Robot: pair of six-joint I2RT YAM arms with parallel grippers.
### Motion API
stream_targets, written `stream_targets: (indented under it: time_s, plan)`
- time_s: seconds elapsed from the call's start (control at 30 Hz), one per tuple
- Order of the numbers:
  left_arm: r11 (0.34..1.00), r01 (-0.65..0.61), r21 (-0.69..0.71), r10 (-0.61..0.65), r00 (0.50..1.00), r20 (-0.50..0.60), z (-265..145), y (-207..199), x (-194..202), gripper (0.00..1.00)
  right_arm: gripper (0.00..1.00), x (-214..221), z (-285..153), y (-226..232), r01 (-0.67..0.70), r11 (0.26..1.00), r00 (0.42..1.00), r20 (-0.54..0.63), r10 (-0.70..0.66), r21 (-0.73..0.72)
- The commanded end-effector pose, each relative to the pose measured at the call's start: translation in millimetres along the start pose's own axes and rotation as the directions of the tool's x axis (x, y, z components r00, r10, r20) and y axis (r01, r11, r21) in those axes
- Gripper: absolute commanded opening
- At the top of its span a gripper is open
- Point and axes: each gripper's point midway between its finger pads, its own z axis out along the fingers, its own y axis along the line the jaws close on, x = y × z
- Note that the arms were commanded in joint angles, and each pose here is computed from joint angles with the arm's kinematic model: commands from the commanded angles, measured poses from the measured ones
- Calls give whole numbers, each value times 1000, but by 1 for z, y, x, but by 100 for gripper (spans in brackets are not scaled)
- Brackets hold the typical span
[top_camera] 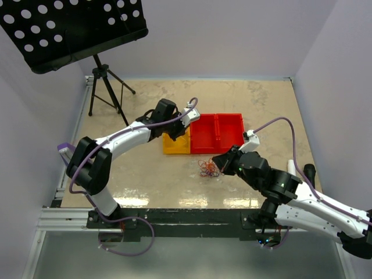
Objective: Untangle the cables
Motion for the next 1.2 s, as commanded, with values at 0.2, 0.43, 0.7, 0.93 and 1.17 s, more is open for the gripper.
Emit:
stream_targets:
  time_s: [0.2,0.43,0.7,0.93,1.17]
  plan:
    - [960,-147,-238,145,989,-27,17,56,7,4,0,-4,0,3,-10,1000,1000,28,11,-16]
    - [964,-131,-233,115,990,-81,30,56,32,8,0,-2,3,5,-8,1000,1000,21,8,-22]
    - [984,-113,-136,115,993,6,-13,31,-6,71,0,-2,3,-2,-3,1000,1000,23,3,7]
    - [984,-138,109,129,988,80,-42,-34,-23,69,0,28,15,-58,-57,939,997,-38,74,340]
    - [953,-153,261,156,988,10,-15,-90,14,63,0,67,25,-88,-134,858,980,-60,188,496]
